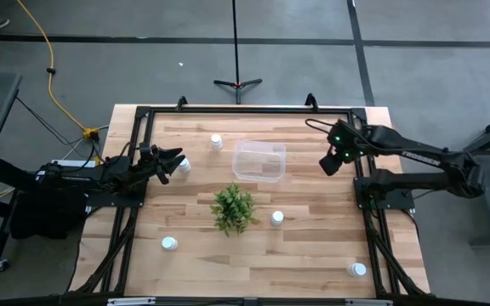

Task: Pick and place pill bottles into a basket
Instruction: Put the white pill bottle in the transparent bin

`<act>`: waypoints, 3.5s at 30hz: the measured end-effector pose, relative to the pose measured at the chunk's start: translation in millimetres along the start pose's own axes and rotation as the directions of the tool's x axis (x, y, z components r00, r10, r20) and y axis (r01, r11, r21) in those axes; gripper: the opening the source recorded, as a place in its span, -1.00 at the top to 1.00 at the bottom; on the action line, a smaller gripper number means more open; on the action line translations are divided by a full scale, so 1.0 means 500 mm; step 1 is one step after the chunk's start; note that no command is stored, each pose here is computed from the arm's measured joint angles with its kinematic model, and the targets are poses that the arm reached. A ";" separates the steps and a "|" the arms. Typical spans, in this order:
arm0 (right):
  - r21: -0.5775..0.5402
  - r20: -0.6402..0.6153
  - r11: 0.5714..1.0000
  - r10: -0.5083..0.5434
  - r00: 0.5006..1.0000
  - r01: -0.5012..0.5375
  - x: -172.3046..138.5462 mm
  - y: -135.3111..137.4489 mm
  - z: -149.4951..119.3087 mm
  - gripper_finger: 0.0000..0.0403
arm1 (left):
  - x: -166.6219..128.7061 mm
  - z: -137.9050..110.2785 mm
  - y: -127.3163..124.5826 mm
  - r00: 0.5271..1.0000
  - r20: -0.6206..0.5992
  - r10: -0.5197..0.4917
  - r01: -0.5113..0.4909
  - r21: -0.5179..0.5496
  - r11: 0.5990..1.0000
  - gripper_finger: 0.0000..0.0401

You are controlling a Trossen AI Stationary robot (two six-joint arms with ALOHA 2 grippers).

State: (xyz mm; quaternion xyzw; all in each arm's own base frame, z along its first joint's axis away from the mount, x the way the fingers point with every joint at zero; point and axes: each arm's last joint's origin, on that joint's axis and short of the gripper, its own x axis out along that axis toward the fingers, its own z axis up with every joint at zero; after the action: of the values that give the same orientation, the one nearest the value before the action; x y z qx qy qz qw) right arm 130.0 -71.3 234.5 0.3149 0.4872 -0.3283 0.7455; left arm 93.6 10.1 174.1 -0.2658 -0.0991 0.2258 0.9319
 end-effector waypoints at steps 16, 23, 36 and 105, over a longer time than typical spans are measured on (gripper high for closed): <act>-0.045 0.302 0.990 0.139 0.943 -0.132 0.024 -0.012 -0.033 0.18 | 0.000 0.000 0.000 1.000 0.000 -0.001 0.001 0.000 1.000 -0.30; -0.024 0.381 0.988 0.152 0.912 -0.155 0.018 -0.010 -0.027 0.17 | 0.000 0.000 0.000 1.000 0.000 0.000 0.000 0.000 1.000 -0.30; -0.125 0.581 0.965 0.260 0.771 -0.232 -0.009 0.010 0.012 0.17 | 0.000 -0.001 0.001 1.000 -0.003 0.010 -0.010 0.004 1.000 -0.30; -0.489 0.738 0.697 0.651 0.176 -0.524 -0.124 0.053 0.064 0.17 | 0.000 -0.001 0.002 1.000 0.001 0.017 -0.017 0.004 1.000 -0.30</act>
State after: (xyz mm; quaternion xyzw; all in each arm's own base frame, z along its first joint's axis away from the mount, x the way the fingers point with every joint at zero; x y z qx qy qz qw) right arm 148.6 -70.0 306.6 0.2133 -0.1117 -0.0962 0.9658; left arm 93.4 10.5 173.2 -0.2646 -0.0970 0.2340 0.9305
